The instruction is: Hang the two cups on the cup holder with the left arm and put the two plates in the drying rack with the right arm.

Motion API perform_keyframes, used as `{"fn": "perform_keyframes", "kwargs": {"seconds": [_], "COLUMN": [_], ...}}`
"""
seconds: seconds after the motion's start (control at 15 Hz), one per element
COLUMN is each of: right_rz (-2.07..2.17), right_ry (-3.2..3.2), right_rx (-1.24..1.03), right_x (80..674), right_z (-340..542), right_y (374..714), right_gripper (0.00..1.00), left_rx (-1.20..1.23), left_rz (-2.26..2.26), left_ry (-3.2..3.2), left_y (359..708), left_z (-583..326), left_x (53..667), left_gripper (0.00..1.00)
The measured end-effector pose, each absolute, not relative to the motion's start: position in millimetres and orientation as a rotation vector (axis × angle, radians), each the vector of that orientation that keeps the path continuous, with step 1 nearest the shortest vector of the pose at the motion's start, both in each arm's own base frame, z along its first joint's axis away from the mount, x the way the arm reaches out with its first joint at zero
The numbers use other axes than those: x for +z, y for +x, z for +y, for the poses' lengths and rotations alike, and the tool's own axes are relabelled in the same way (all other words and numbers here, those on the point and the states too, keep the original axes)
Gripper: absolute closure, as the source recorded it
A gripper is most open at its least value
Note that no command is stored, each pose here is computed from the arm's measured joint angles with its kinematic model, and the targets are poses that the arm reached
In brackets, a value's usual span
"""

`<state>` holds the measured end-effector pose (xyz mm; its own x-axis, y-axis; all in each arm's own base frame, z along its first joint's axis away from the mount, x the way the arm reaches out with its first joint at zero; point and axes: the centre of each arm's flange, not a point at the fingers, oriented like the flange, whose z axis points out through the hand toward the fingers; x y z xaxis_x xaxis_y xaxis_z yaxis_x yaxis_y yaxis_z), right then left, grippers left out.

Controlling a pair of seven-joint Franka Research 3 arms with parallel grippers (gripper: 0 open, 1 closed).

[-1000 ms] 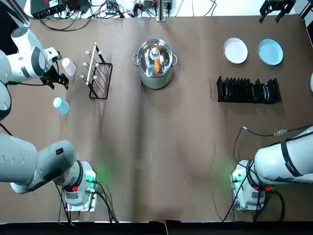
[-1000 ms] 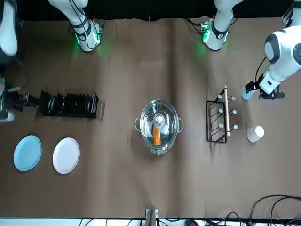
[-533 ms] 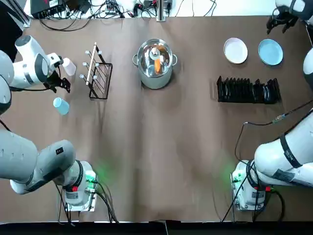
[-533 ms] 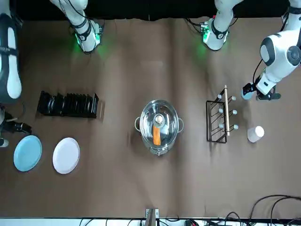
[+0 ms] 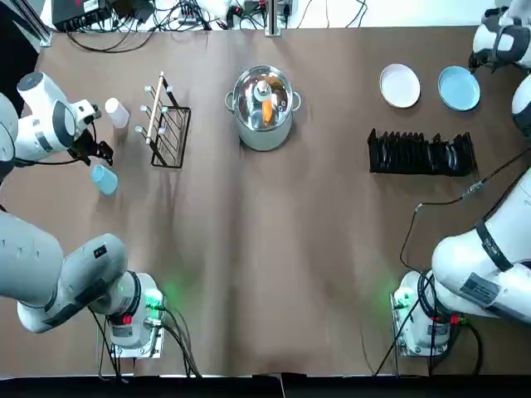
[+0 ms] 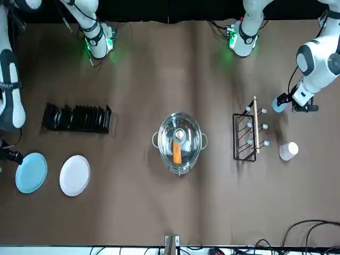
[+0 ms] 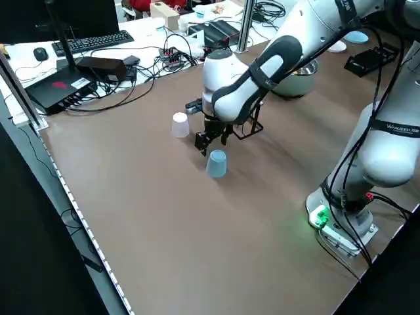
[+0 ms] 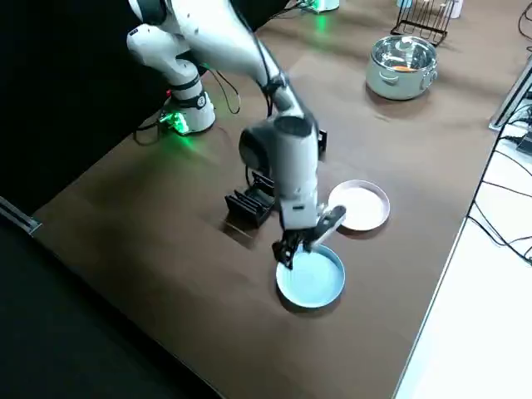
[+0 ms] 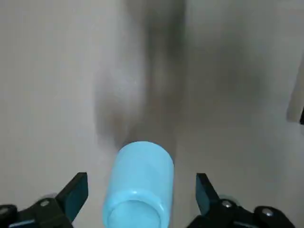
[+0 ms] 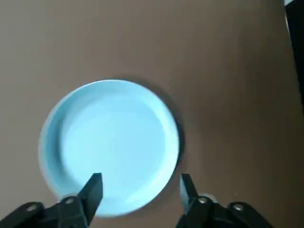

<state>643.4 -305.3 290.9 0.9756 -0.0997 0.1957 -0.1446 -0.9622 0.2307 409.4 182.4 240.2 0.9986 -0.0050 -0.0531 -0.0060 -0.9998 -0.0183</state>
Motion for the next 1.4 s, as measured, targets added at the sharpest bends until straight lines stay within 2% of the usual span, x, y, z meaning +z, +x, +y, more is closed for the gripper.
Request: {"fn": "perform_keyframes", "kwargs": {"seconds": [0.07, 0.2, 0.4, 0.73, 0.87, 0.93, 1.0, 1.2, 1.4], "right_rz": [-0.209, -0.3, -0.36, -0.442, -0.468, -0.48, -0.487, -0.504, -0.507], "right_ry": [2.871, 2.848, 2.85, 2.884, 2.892, 2.894, 2.896, 2.891, 2.891], "right_rx": [0.294, 0.365, 0.379, 0.381, 0.378, 0.381, 0.383, 0.397, 0.397], "right_x": [276, 236, 201, 183, 176, 177, 177, 181, 182], "right_z": [-316, -346, -368, -367, -368, -368, -369, -373, -374], "right_y": [642, 637, 628, 628, 626, 626, 626, 626, 626], "right_gripper": [0.32, 0.41, 0.43, 0.46, 0.59, 0.59, 0.64, 0.92, 0.93], "left_rx": [0.081, 0.062, 0.059, 0.064, 0.062, 0.056, 0.051, 0.042, -0.017], "left_rz": [0.011, 0.002, -0.003, -0.038, -0.04, -0.04, -0.039, -0.031, 0.003], "left_ry": [-3.123, -3.125, -3.129, -3.133, -3.132, -3.13, -3.128, -3.126, -3.105], "left_y": [408, 398, 387, 374, 374, 374, 375, 377, 395], "left_z": [184, 182, 178, 185, 186, 186, 186, 184, 179], "left_x": [238, 224, 212, 206, 206, 208, 209, 211, 231], "left_gripper": [0.0, 0.0, 0.0, 0.0, 0.15, 0.26, 0.31, 0.31, 0.31]}}
